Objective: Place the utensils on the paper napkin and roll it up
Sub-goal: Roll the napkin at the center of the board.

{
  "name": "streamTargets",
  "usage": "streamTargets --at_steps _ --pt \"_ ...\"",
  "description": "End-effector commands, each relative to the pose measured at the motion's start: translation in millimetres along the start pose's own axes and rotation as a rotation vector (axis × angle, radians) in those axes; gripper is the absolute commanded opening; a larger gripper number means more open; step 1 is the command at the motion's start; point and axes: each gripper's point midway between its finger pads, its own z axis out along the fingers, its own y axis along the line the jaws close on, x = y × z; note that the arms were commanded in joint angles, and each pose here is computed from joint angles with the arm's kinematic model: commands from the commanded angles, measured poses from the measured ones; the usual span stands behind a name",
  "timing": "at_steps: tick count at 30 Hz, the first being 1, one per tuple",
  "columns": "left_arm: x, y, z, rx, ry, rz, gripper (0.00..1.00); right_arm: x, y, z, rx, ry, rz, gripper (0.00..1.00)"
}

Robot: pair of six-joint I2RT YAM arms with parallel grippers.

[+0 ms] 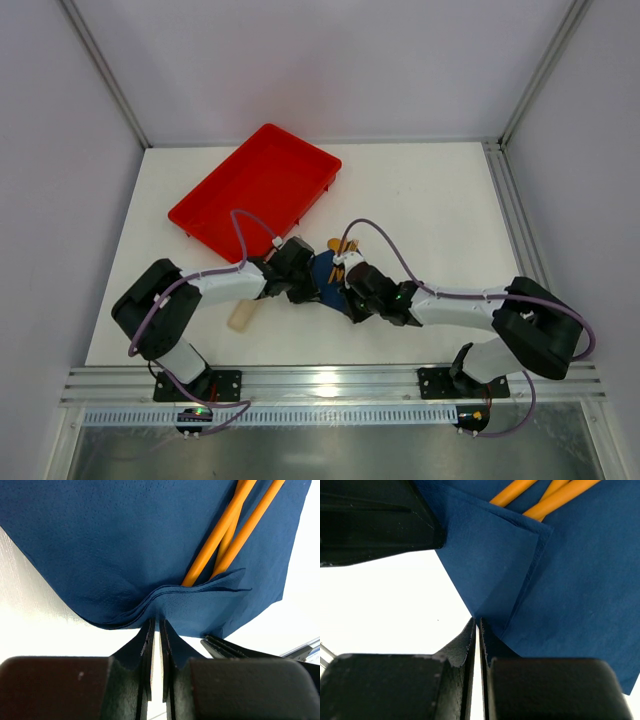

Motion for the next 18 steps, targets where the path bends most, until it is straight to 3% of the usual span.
streamTargets --at_steps 1,18 --pt "-4.0 6.6 0.1 -0.045 -0.021 -0.002 0.12 0.2 -4.7 -6.6 0.019 -0.015 0.017 0.06" --pt "-4.4 3.4 0.2 -0.033 -0.019 -0.003 0.12 -1.0 -8.0 -14.4 0.034 -0.024 0.012 0.07"
